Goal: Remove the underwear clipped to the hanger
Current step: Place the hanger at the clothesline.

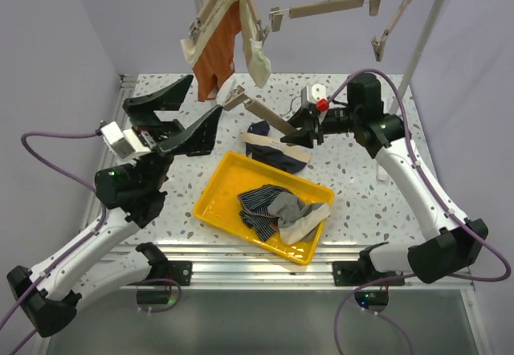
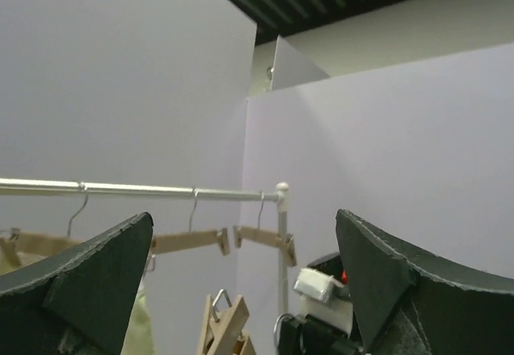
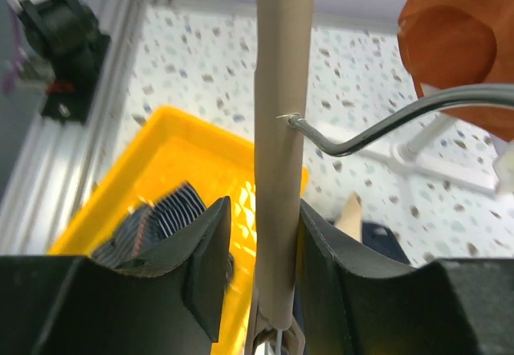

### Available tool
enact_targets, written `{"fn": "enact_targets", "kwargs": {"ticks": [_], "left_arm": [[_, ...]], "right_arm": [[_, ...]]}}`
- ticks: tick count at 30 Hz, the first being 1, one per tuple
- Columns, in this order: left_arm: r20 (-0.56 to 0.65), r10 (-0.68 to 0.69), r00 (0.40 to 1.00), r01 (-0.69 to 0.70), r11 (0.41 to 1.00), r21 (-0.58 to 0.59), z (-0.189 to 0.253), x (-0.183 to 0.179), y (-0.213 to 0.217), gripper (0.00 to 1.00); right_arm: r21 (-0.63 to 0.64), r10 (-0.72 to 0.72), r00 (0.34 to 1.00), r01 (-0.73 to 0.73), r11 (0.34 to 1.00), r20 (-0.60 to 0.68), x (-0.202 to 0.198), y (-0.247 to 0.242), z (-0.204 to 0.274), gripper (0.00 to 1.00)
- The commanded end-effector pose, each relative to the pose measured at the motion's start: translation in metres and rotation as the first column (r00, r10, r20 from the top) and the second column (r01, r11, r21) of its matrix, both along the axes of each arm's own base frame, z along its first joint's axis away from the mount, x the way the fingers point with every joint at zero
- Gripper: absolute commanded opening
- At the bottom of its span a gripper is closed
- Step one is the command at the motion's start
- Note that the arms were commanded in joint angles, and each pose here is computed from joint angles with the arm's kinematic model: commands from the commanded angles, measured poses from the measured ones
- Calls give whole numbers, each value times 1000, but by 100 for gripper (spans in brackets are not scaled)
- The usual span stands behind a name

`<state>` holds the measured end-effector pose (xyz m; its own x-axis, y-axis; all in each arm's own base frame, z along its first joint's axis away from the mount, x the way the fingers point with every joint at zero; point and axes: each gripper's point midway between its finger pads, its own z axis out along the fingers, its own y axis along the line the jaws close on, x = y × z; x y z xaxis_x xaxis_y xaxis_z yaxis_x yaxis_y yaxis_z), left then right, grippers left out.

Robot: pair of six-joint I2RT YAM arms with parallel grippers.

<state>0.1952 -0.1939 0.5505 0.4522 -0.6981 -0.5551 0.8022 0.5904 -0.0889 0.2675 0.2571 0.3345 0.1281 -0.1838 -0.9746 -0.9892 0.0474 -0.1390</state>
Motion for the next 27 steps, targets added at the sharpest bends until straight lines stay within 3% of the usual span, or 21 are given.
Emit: {"fn": "enact_targets", "kwargs": {"ticks": [1, 2, 3, 4, 6, 7, 10, 17, 27], "left_arm": [[-134, 155, 979, -90, 912, 401, -63, 35, -28, 100], [-131, 174, 976, -95, 881, 463, -69, 36, -30, 100], [-66, 218, 974, -152, 837, 526, -63, 33, -25, 100], [-98, 235, 967, -126, 777, 617, -86, 36, -28, 100], [-31, 261, 965, -166, 696, 699, -91, 35, -25, 100], [-56, 257, 965, -124, 633, 764, -112, 36, -28, 100], [-55, 202, 978, -64, 538, 840, -129, 33, -39, 100], [-206, -6, 978, 194, 375, 907, -173, 24, -82, 97], [-365, -112, 924, 382, 278, 881, -204, 24, -120, 88]], "right_arm": [[-236, 13, 988, 24, 972, 154, 1, -27, -23, 0], [-323, 4, 993, 34, 946, 118, -3, -38, -37, 0], [-363, 31, 986, 31, 931, 164, 6, -41, -36, 0], [-417, 45, 991, 12, 909, 126, -1, -49, -44, 0], [-510, 92, 975, 23, 860, 200, 7, -62, -45, 0], [-559, 114, 981, -7, 829, 157, 4, -69, -56, 0], [-653, 220, 960, -55, 755, 173, 2, -83, -61, 0], [-742, 333, 903, -23, 670, 273, 14, -95, -59, 0], [-782, 429, 824, 28, 623, 371, 19, -83, -56, 0]]}}
